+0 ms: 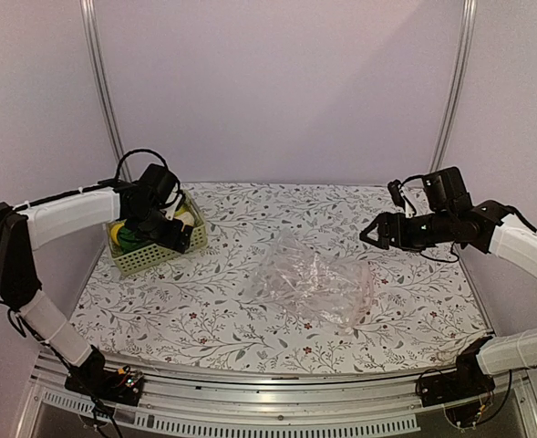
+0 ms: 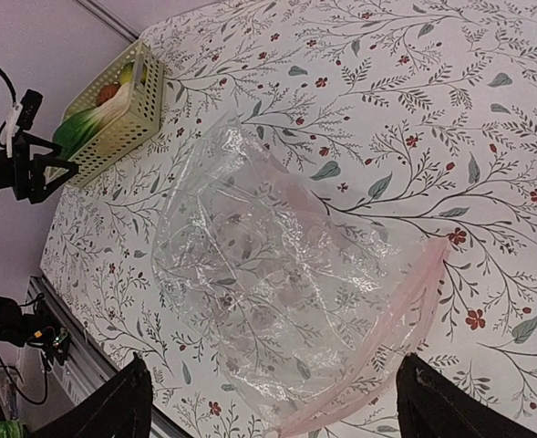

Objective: Place the food in the zip-top bag and seal the zipper
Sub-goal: Adjust the bin at the corner of the board.

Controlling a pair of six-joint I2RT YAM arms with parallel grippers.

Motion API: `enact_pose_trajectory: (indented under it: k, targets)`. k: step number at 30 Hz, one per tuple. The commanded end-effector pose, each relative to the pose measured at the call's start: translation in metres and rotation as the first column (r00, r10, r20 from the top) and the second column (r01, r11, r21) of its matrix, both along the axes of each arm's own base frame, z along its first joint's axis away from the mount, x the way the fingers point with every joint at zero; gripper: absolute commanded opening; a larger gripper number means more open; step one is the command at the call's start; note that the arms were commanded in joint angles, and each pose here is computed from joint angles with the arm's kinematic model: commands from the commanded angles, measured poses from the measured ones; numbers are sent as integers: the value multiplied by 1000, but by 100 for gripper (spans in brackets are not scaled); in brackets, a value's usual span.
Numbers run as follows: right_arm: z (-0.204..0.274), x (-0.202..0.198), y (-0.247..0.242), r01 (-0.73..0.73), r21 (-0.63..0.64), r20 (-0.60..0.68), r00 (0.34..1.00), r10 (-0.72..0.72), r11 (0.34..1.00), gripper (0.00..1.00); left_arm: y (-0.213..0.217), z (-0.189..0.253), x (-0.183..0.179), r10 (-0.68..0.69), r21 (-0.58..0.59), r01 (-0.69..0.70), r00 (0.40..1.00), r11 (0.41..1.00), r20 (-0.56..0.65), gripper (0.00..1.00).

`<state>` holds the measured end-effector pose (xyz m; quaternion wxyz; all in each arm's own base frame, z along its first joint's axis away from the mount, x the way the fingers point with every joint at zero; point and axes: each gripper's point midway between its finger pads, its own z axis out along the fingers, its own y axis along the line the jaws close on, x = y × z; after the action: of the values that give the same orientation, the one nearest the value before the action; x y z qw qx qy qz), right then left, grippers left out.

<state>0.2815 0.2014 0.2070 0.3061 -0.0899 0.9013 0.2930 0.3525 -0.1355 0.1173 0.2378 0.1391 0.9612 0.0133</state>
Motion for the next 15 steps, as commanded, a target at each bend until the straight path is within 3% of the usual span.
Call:
enact_pose_trajectory:
  k: [1, 4, 8, 15]
  targets:
    - [-3, -7, 1, -14, 6, -27, 1000, 14, 1000, 91, 56, -1, 33, 129, 207, -144, 988, 968, 86, 97]
    - [-4, -9, 1, -15, 4, -30, 999, 15, 1000, 91, 77, -10, 42, 162, 263, -178, 983, 948, 82, 97]
    - [-9, -13, -3, -2, 2, -40, 999, 2, 1000, 91, 78, -27, 41, 149, 254, -147, 989, 956, 13, 94]
    - [-19, -20, -12, 36, -9, -52, 998, -37, 999, 91, 43, -41, 14, 71, 104, -58, 990, 993, -120, 85]
